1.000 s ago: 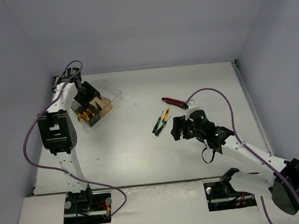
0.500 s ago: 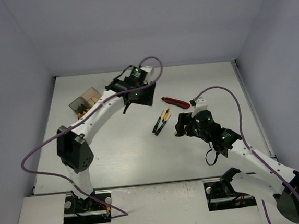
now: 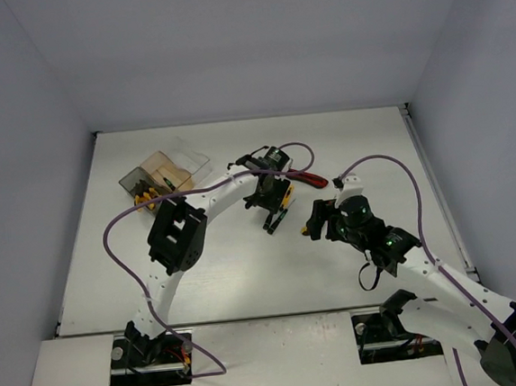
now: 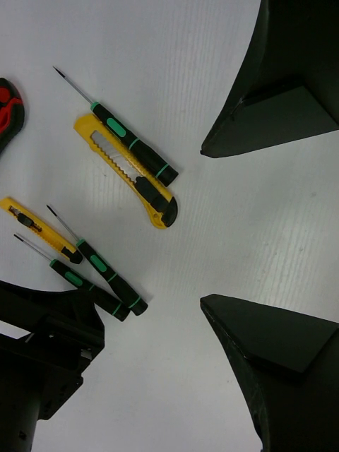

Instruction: Sort the tools into containers

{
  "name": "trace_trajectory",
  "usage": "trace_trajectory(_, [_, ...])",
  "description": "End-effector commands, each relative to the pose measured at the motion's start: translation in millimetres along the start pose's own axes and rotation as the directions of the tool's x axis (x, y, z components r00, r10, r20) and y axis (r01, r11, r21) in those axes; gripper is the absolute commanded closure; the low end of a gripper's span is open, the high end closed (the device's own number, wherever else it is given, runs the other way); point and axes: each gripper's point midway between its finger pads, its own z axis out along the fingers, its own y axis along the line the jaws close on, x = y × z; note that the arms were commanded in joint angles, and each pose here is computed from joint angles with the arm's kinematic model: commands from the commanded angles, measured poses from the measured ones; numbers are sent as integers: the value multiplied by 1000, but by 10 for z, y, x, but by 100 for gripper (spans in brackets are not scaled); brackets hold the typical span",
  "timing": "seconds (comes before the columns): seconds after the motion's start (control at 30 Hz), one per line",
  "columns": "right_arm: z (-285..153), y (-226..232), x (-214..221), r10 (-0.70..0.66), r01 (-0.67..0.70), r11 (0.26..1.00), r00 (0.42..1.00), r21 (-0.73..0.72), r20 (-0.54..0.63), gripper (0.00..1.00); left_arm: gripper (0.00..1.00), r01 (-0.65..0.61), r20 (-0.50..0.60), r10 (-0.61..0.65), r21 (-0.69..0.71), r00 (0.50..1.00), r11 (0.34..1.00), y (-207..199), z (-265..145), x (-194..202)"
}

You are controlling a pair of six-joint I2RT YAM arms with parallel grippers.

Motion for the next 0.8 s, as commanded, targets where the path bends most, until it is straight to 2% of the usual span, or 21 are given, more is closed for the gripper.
trace_trajectory(0.0, [-18, 13, -139, 24, -24, 1000, 998, -2, 51, 24, 48, 7, 92, -8, 6, 996, 1000, -5, -173, -309])
trace_trajectory(0.37, [-8, 11, -125, 22, -22, 1000, 999, 0, 45, 24, 49, 62, 87, -67, 60, 994, 996, -116, -111, -286])
trace_trajectory(0.5, [-2, 3, -122, 24, -24, 1000, 999, 4, 44, 24, 65, 84, 69, -86, 33, 994, 996, -79, -23, -230])
trace_trajectory(0.57, [-6, 4, -121, 23, -24, 1000, 999, 3, 45, 24, 80, 104, 67, -103, -12, 992, 995, 4, 3, -190])
trace_trajectory(0.7, [-16, -2, -122, 27, -27, 1000, 998, 4, 51, 24, 95, 130, 70, -127, -37, 989, 991, 100, -35, -157])
trace_trajectory(0.77, [-7, -7, -120, 25, -25, 1000, 999, 8, 48, 24, 99, 136, 70, -133, -36, 989, 990, 125, -65, -151])
